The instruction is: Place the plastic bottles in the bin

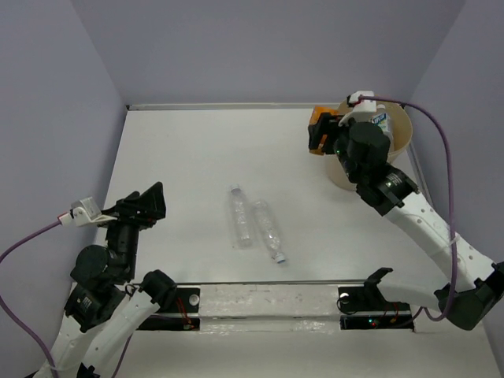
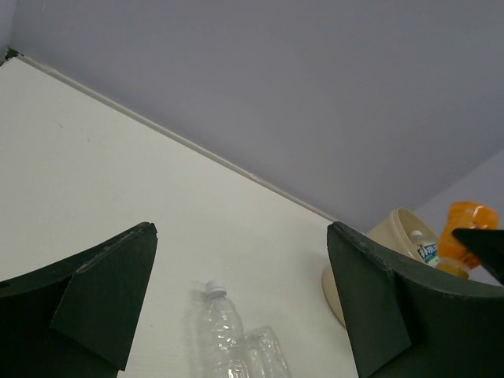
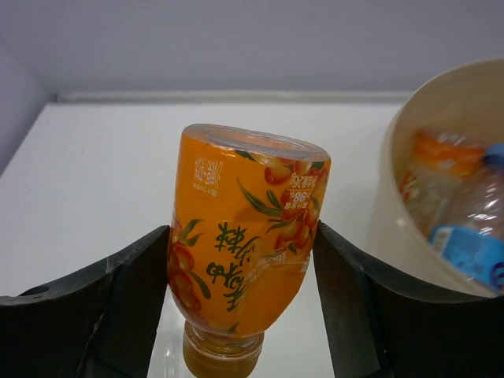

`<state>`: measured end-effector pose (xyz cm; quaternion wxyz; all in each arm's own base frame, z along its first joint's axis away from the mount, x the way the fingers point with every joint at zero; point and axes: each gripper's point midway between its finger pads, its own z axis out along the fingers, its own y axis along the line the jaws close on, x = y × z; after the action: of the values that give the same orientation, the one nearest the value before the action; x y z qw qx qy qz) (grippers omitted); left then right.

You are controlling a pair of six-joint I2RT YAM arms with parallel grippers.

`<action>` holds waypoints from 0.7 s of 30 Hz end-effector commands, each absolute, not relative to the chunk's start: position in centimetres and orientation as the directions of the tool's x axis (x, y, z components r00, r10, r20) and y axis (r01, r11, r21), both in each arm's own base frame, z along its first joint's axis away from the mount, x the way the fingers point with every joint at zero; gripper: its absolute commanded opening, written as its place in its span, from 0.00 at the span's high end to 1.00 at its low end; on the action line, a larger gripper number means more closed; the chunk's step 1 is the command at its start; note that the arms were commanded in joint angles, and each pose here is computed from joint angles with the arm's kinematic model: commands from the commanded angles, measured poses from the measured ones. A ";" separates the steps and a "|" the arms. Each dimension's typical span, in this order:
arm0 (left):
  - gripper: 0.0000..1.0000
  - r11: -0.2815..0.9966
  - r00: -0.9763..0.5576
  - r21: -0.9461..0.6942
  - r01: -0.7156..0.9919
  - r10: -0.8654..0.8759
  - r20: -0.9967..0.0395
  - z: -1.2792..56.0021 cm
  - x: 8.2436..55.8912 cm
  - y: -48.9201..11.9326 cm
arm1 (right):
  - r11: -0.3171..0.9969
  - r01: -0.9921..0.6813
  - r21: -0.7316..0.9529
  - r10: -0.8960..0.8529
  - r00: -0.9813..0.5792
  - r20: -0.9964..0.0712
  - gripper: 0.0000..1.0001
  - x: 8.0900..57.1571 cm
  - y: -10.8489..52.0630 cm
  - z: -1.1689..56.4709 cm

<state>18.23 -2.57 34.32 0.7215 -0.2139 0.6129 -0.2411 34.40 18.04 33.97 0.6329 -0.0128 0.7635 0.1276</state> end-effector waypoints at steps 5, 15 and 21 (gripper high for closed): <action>0.01 0.779 0.173 -0.613 0.136 -0.627 -0.759 35.7 17.7 -2.5 | 0.971 0.215 0.101 0.120 -0.076 -0.990 0.52 41.4 4.8 38.7; 0.01 0.775 0.179 -0.615 0.146 -0.632 -0.754 36.0 17.5 -2.4 | 0.942 0.307 0.132 0.182 -0.141 -0.973 0.27 45.3 1.0 35.1; 0.01 0.776 0.177 -0.614 0.143 -0.630 -0.756 35.9 17.6 -2.4 | 0.952 0.239 0.193 0.225 -0.118 -0.967 0.02 43.8 2.1 36.5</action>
<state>17.67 -2.63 34.82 0.7257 -0.2074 0.6039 -0.2564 45.32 1.19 31.42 0.5969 0.1527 0.7852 -0.0628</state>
